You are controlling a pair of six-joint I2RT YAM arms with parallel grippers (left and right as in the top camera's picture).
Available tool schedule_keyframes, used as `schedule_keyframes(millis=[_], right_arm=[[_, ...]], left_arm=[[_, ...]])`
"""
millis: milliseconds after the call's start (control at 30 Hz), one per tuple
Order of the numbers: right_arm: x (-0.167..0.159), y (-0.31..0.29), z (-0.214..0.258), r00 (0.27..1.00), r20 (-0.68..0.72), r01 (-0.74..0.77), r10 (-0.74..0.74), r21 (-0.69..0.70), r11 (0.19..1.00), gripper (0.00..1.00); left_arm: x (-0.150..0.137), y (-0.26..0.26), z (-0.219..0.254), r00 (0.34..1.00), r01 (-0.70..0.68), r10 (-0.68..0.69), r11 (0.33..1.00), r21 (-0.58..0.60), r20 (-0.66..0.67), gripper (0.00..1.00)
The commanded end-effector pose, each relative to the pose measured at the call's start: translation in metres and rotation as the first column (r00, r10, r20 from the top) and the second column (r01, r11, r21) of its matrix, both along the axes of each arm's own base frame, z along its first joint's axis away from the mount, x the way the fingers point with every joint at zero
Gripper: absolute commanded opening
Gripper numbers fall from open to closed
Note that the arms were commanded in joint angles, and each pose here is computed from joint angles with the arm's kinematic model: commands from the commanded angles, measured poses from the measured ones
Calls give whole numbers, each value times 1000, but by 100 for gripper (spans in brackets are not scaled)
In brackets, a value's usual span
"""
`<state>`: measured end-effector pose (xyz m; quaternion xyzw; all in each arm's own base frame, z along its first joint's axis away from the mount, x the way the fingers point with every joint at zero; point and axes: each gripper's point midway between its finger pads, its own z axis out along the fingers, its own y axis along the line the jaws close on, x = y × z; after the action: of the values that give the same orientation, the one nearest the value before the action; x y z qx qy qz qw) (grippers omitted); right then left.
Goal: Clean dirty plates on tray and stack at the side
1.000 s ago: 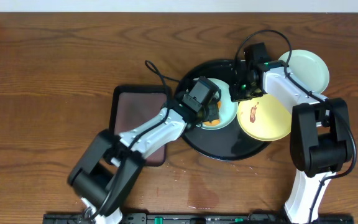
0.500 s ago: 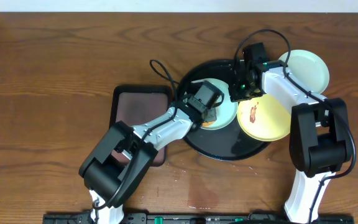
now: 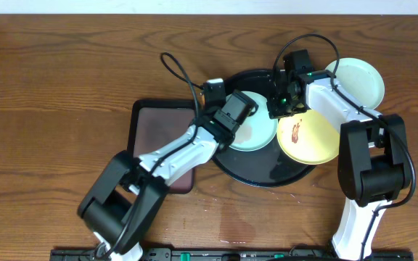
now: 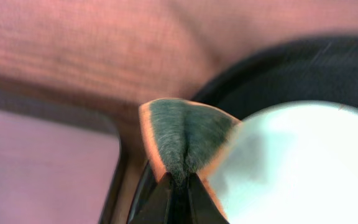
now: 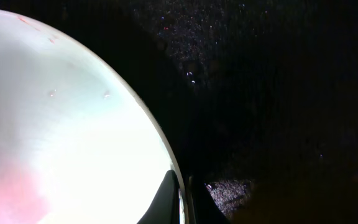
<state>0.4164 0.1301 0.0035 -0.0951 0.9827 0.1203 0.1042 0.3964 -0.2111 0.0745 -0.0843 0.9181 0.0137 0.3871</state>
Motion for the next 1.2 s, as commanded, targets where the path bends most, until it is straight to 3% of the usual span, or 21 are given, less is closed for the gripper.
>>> schedule_keyframes(millis=[0,200,333,467,600,733,900,1167], right_arm=[[-5,-3,-26,999,-37,13,-15,-58,998,1],[6,1,10,999,52,15,-13,-30,999,1],[19,10,73,971,232,-43,51,-39,998,1],[21,15,142,892,423,-97,161,-171,981,1],[15,9,214,779,590,13,214,-356,935,1],[1,23,278,638,710,89,298,-453,887,1],[-15,46,319,510,715,100,478,-601,793,1],[-23,49,358,443,617,222,651,-779,586,1]], left_arm=[[0,-3,19,999,29,-28,999,-34,29,8],[-2,19,93,988,-6,22,995,-103,152,8],[-24,63,144,980,-56,79,990,-127,181,8],[-56,118,164,978,-140,153,985,-96,143,8],[-89,167,156,972,-234,234,972,-12,35,8],[-109,191,139,949,-306,307,952,24,-69,8],[-118,199,129,928,-351,352,936,31,-125,8],[-121,199,120,918,-366,368,930,40,-152,8]])
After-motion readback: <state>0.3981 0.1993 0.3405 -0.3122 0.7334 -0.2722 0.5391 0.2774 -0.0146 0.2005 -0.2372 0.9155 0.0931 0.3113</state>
